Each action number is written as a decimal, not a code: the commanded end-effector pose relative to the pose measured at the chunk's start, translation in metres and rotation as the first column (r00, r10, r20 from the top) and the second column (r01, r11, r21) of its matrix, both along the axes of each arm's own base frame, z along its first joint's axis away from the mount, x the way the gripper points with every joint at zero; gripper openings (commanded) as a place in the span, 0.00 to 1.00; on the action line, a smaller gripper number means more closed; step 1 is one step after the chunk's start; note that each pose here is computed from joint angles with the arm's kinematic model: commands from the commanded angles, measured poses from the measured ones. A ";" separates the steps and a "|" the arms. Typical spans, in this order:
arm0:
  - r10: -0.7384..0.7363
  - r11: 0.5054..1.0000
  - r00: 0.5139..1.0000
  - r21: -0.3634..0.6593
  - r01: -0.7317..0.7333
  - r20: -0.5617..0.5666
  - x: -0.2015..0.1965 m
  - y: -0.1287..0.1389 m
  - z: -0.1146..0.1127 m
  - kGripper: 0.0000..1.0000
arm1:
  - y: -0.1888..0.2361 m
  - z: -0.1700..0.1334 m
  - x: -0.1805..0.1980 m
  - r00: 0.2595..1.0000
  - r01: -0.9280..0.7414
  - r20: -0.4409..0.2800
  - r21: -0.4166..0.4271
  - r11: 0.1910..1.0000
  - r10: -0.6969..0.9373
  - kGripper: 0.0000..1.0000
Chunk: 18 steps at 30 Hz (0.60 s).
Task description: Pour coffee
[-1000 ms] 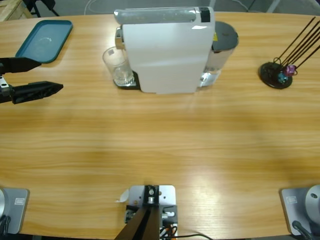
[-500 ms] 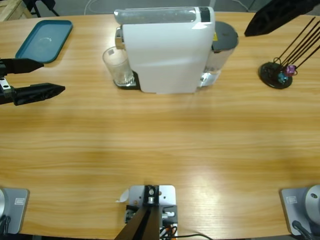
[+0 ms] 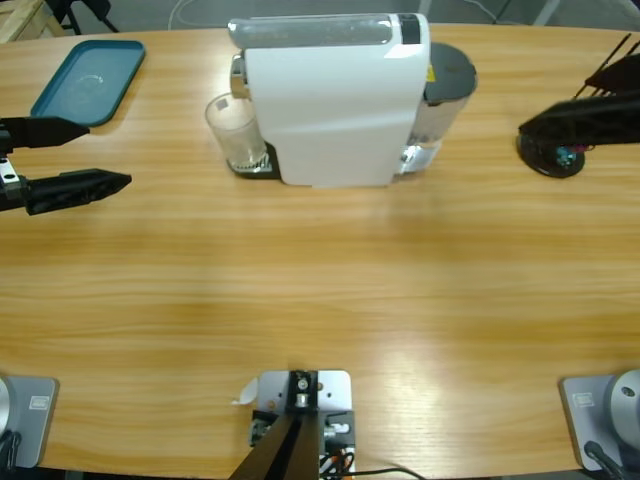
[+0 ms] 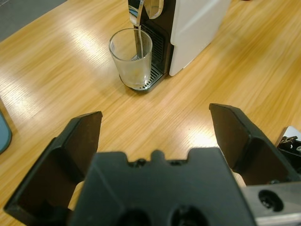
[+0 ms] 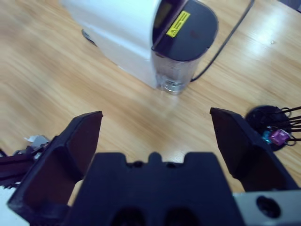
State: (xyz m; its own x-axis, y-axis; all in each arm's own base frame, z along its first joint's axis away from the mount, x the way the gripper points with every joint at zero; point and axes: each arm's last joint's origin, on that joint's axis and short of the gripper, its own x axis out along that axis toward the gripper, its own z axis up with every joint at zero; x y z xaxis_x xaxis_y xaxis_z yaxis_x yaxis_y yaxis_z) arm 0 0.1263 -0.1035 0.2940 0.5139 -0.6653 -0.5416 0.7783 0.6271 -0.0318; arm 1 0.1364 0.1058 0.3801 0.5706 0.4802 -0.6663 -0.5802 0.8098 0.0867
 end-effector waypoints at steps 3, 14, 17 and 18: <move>-0.027 0.999 0.999 -0.020 0.028 0.037 -0.008 0.004 0.007 1.00 | -0.009 -0.021 -0.025 0.994 -0.113 0.022 0.103 0.988 0.111 1.00; -0.032 0.999 0.998 -0.026 0.033 0.046 -0.009 0.004 0.009 1.00 | -0.012 -0.025 -0.025 0.996 -0.093 0.013 0.097 0.991 0.092 1.00; -0.033 0.999 0.998 -0.025 0.035 0.051 -0.007 0.003 0.010 1.00 | -0.015 -0.026 -0.029 0.996 -0.092 0.015 0.098 0.991 0.091 1.00; -0.034 0.999 0.998 -0.024 0.035 0.050 -0.006 0.002 0.010 1.00 | -0.015 -0.025 -0.029 0.996 -0.091 0.018 0.099 0.991 0.090 1.00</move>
